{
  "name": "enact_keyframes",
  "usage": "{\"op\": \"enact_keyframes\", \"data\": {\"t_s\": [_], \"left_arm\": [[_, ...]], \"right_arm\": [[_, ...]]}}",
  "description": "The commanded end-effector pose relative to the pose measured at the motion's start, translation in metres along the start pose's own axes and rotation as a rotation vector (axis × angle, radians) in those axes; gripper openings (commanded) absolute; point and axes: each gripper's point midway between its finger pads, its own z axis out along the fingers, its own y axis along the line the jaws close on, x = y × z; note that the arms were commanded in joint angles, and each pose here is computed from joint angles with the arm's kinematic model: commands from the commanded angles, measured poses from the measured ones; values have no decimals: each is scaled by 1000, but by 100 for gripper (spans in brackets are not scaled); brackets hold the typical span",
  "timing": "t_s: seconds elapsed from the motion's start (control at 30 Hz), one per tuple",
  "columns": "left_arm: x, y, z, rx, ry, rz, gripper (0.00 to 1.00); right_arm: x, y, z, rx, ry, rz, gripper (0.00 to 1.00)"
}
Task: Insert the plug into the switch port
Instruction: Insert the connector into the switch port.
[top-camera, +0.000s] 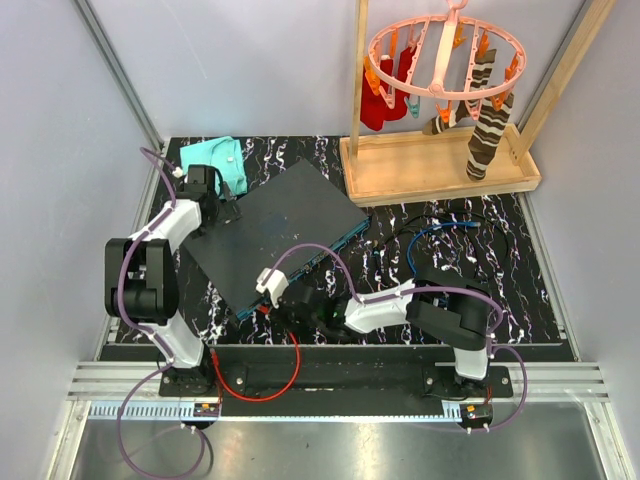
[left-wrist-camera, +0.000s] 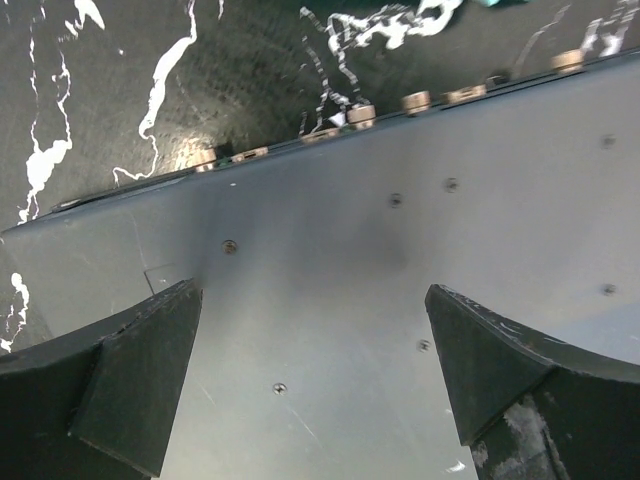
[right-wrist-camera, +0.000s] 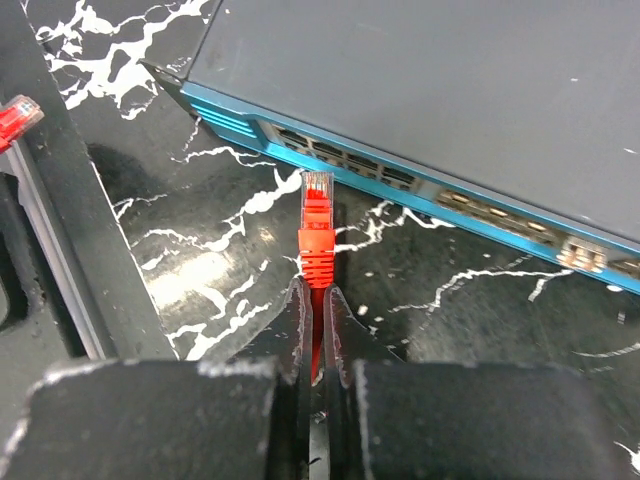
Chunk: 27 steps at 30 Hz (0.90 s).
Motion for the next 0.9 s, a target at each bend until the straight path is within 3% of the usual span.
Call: {"op": "enact_keyframes", "data": {"t_s": [0.0,0.33,0.87], "left_arm": [[-11,2,3,-11,-34,-2,99],[0,11,13,-40,3,-34,99],[8,10,17,-29,32,-51,99]], "right_arm": [[-18,10,9,3,-46,47,0],[-22,21,25,-28,-39,107,0],[-37,6,23,76,-81,141,0]]}}
